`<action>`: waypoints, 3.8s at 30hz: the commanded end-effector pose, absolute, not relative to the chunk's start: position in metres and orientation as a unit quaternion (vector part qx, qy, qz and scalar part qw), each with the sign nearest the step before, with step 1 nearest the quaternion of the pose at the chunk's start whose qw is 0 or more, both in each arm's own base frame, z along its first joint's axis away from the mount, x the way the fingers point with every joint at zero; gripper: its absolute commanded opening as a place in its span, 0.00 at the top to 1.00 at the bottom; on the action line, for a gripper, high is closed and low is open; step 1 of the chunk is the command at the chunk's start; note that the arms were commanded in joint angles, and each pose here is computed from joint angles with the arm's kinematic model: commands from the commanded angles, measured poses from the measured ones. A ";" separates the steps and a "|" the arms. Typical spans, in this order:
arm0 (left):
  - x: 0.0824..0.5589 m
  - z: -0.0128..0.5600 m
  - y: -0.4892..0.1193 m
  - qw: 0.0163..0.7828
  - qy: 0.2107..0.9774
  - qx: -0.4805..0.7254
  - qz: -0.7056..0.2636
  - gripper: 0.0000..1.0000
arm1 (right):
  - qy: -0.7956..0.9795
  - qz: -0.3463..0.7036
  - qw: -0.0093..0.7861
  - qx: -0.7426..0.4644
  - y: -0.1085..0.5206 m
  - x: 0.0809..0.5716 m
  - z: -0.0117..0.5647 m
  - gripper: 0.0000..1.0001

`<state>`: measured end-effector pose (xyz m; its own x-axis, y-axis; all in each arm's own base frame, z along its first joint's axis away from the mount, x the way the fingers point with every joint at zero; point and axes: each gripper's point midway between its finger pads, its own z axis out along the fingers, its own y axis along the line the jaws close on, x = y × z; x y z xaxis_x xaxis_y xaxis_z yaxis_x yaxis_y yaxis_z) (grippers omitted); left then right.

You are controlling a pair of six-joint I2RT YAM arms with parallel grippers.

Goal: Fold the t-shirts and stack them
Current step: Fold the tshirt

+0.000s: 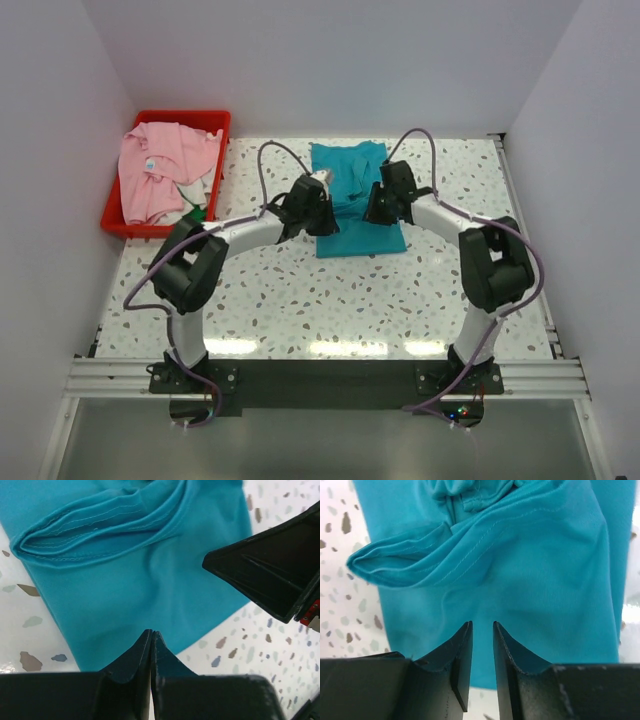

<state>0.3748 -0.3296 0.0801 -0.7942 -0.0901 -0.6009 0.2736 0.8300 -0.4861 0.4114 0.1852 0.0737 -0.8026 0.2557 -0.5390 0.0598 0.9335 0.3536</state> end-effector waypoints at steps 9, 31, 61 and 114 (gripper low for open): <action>0.447 0.061 -0.334 0.336 0.908 0.064 -0.243 0.89 | 0.928 0.185 0.310 0.093 0.191 0.482 0.067 0.75; 0.468 -0.004 -0.273 0.287 0.941 -0.053 -0.174 0.89 | 0.921 0.233 0.227 0.214 0.142 0.472 0.000 0.77; 0.299 0.035 -0.164 0.310 0.933 -0.132 -0.127 0.99 | 0.912 0.311 0.202 0.174 0.218 0.284 0.021 0.72; 0.122 0.021 -0.195 0.164 0.939 -0.067 -0.295 0.44 | 0.950 0.247 0.139 0.131 0.166 0.134 0.019 0.47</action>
